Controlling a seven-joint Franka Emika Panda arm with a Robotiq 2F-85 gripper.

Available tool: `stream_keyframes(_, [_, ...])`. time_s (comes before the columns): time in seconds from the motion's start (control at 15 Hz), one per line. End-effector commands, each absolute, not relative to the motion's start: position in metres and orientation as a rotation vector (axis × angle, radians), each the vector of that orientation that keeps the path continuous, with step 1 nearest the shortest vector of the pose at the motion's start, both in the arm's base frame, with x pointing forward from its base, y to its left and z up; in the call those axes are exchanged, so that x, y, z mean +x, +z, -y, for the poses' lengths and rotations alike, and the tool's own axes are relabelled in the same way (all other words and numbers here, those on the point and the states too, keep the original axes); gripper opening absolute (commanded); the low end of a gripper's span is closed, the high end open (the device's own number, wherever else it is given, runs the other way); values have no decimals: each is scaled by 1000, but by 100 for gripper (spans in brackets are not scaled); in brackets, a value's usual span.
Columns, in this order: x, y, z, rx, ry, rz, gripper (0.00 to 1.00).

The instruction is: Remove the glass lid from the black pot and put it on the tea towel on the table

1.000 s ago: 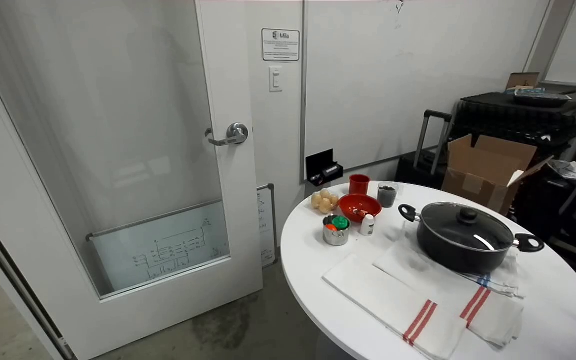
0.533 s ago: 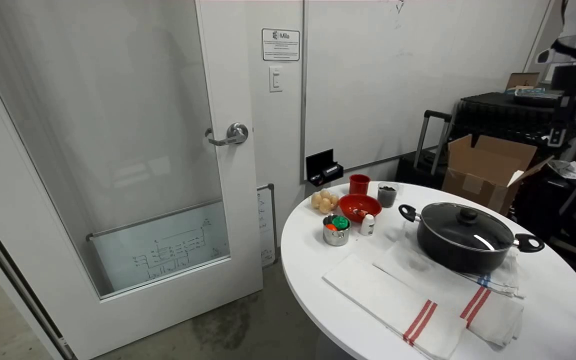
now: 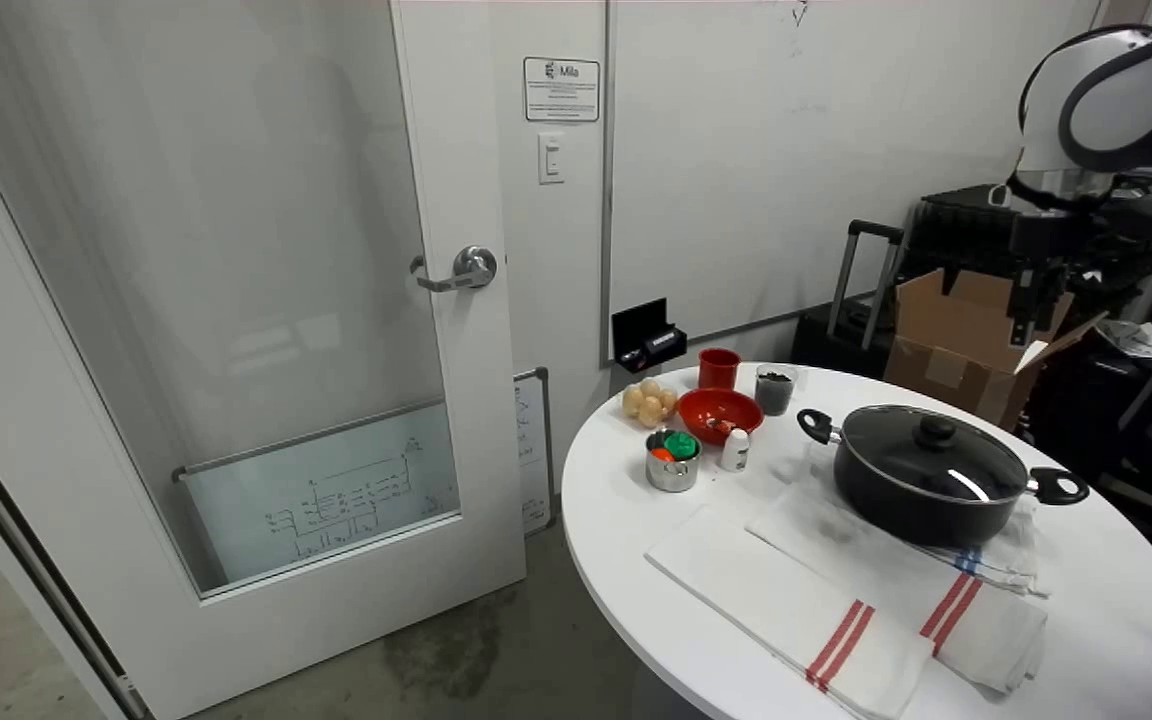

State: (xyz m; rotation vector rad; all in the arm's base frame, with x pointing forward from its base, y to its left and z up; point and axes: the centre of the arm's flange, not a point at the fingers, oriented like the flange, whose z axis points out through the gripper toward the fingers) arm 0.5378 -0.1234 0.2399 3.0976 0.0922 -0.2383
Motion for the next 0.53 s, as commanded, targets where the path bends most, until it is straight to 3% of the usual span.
stream_keyframes(0.0, [565,197,126,3108,-205,-103,100])
stream_keyframes(0.47, [575,136,110,3117,-239,-176,100])
